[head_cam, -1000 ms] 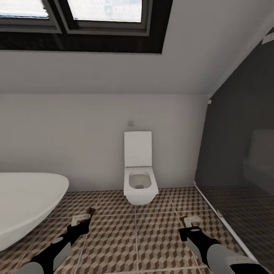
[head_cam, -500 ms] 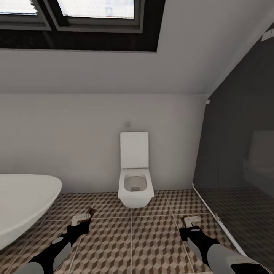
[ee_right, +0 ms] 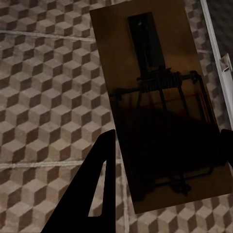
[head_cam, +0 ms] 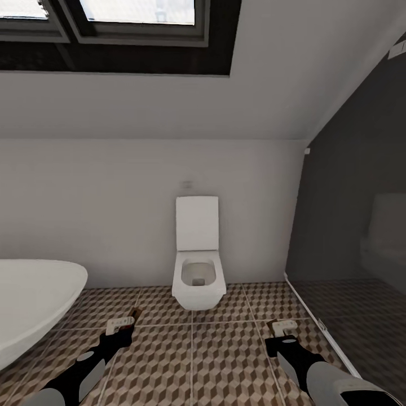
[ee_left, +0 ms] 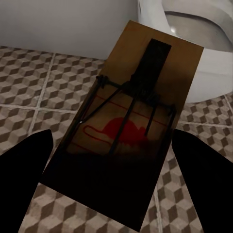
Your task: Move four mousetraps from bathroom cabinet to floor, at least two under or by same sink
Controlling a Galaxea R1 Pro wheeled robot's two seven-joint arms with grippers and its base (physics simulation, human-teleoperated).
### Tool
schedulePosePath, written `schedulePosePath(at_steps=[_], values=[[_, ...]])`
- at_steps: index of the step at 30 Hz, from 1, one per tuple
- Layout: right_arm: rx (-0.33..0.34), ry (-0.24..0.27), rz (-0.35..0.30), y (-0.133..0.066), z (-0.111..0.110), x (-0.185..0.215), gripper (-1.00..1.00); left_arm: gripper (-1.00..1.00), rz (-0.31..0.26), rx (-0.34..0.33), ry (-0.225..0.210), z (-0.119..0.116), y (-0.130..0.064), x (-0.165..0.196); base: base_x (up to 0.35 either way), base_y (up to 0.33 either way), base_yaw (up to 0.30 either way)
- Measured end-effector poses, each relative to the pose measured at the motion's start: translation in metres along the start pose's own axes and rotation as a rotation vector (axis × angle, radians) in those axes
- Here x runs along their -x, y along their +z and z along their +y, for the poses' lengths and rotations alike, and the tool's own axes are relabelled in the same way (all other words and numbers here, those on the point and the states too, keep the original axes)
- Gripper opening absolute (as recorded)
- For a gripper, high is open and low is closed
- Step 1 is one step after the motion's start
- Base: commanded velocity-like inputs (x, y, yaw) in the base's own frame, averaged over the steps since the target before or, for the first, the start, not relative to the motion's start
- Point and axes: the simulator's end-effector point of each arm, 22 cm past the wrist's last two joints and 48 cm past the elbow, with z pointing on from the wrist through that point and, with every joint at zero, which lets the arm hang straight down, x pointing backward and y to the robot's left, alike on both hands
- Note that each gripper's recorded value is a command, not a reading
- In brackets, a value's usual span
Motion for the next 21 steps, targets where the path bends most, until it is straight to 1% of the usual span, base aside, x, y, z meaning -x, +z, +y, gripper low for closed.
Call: schedulePosePath(at_steps=[8,11,15,21], values=[[0.008,-0.001,-0.005,0.0001,0.0012,0.001,-1.0,-1.0,0.001,0.002,-0.001,0.0008,-0.0001,-0.0005,0.001,0.0,0.0],[0.012,-0.003,-0.005,-0.0002,0.003,0.0012,-1.0,-1.0,0.004,0.003,-0.001,0.0006,-0.0001,-0.0016,0.072,0.0,0.0],[0.014,-0.007,-0.006,-0.0006,0.0046,0.0015,-1.0,-1.0,0.007,0.004,0.0,0.0012,-0.0005,-0.0029,0.227,0.0,0.0],[0.015,-0.008,-0.008,-0.0007,0.0053,0.002,-1.0,-1.0,0.007,0.006,-0.002,0.0026,-0.0006,-0.0029,0.298,0.0,0.0]])
